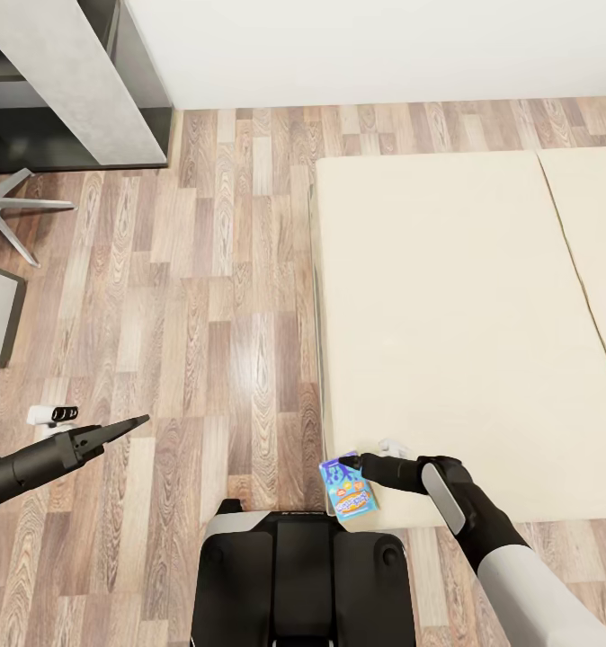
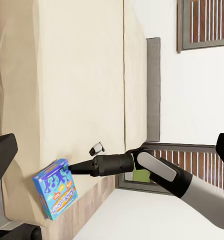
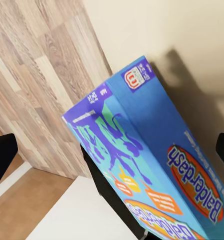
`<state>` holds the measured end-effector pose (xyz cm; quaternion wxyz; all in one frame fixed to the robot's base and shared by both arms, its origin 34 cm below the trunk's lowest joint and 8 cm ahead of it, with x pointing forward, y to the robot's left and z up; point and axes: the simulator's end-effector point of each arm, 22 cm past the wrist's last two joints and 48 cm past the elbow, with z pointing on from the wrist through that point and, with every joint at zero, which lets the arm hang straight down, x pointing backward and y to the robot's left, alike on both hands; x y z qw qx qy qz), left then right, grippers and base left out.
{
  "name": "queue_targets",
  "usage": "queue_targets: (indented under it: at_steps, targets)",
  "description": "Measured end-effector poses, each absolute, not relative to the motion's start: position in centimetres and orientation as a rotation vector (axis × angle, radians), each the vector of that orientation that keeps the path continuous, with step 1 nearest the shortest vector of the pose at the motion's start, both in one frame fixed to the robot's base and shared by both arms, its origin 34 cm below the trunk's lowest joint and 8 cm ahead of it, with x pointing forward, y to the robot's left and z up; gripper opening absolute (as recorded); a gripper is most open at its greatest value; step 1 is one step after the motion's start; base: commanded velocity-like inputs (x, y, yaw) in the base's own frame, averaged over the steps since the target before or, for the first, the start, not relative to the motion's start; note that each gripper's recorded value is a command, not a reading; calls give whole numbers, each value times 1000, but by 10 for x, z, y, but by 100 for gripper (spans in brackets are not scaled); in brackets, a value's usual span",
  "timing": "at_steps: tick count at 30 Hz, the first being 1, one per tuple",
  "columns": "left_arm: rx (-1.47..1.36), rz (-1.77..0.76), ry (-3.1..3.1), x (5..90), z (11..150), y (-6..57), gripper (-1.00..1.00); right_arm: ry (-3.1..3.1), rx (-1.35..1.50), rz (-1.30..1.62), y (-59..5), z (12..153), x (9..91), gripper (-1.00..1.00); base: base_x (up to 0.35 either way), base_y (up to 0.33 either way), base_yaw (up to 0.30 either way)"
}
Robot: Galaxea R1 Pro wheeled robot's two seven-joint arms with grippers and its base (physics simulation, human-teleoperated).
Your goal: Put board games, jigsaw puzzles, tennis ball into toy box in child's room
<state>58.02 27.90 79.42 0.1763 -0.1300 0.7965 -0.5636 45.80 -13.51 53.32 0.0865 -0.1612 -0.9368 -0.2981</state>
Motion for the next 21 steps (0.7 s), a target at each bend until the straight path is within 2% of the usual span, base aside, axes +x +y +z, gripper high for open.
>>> queue_targets:
  at_steps: [21]
  targets:
    - [-368, -1597, 2255, 580, 794, 279, 100, -2839, -462, -939, -132, 546, 482, 100, 0, 0, 0]
